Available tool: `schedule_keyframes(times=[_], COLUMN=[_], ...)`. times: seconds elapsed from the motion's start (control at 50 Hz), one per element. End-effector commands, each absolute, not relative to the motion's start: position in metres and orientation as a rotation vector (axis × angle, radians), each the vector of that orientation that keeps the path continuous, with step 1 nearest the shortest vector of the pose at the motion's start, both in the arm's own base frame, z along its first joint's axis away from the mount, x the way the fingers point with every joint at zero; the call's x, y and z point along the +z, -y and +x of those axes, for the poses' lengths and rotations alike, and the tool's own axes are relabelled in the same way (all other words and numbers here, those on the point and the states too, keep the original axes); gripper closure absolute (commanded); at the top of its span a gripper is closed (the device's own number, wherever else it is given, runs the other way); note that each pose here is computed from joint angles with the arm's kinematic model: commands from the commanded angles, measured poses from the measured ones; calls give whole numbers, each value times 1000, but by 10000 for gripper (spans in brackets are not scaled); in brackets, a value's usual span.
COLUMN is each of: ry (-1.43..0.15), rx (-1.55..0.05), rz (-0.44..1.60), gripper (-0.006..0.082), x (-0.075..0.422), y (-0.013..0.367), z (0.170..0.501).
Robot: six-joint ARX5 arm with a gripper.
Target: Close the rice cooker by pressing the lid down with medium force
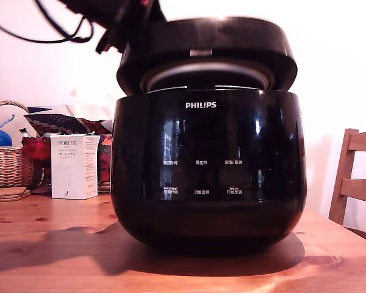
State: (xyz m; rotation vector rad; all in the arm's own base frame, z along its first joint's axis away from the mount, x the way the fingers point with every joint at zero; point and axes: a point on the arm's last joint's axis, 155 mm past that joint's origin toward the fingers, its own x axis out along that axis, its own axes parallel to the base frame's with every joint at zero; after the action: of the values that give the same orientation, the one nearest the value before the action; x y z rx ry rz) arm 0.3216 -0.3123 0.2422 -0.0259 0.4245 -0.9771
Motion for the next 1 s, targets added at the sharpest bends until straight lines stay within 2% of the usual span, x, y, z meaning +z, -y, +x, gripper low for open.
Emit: schedule_keyframes(times=[0.0,0.24,0.48,0.98], ry=[-439,-411,-408,-402], rx=[-972,-968,-995,-1035], rz=[-26,-44,-32,76], gripper=[789,789,789,789], x=[230,220,211,181], y=[307,298,307,306], z=[313,300,287,262])
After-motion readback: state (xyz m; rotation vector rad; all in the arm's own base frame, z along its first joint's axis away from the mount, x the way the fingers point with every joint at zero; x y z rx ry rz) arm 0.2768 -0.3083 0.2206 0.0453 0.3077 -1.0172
